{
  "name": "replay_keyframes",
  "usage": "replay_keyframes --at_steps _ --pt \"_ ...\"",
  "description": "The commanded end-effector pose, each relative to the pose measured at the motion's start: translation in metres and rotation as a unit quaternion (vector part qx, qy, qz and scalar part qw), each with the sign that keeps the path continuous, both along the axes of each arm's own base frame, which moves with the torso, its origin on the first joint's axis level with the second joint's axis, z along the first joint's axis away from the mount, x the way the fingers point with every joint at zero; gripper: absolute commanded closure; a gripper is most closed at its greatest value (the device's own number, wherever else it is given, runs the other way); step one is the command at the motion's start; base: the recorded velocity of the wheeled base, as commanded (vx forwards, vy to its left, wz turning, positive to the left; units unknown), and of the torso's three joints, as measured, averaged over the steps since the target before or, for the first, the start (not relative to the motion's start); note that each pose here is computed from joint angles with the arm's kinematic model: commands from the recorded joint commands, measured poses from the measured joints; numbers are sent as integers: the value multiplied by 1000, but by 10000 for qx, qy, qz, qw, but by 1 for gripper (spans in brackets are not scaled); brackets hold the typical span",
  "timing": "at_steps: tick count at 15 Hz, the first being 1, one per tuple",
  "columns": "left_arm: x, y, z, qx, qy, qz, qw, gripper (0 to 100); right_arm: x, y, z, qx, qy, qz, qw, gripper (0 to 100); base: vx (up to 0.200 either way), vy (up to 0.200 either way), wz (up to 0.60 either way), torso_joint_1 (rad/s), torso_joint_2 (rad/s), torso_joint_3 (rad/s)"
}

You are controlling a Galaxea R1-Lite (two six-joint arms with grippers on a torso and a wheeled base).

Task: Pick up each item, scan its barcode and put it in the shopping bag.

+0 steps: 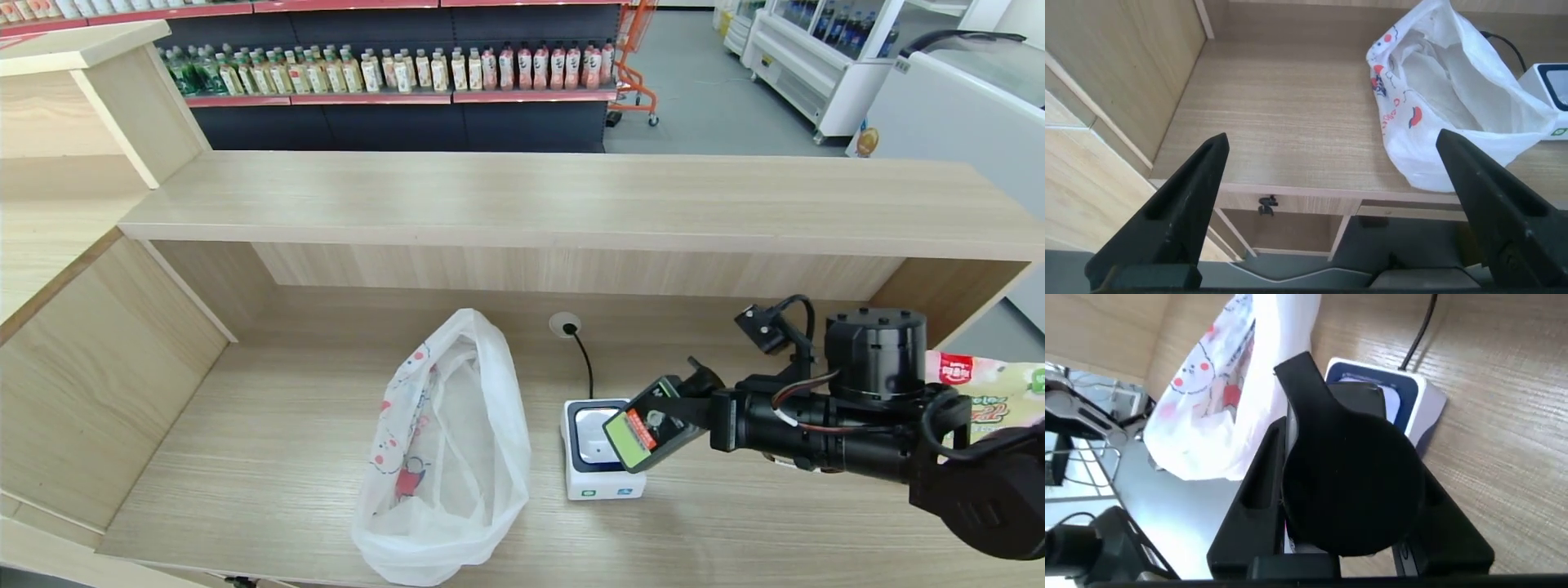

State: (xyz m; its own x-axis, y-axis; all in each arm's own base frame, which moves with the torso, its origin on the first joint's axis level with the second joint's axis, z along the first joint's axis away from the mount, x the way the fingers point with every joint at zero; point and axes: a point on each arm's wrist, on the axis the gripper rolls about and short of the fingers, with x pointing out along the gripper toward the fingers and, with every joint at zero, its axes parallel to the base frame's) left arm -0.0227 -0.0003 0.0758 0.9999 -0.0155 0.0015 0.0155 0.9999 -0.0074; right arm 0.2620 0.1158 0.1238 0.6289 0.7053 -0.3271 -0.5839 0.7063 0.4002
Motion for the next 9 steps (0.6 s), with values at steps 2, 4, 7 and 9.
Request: replay_keyframes --at_steps 2,4,7,9 --pt "0 0 0 -1 0 -7 10000 0 9 3 -15 -182 131 -22 9997 100 0 0 0 0 0 0" --pt "0 0 0 -1 0 -7 10000 0 16 12 -17 -133 49 63 9999 100 0 0 0 0 0 0" --pt "0 0 0 -1 0 -7 10000 0 26 24 -17 11 -162 189 9997 100 0 0 0 0 0 0" --pt "0 0 0 -1 0 -7 10000 0 33 33 -23 -4 -147 261 9996 100 0 0 0 0 0 0"
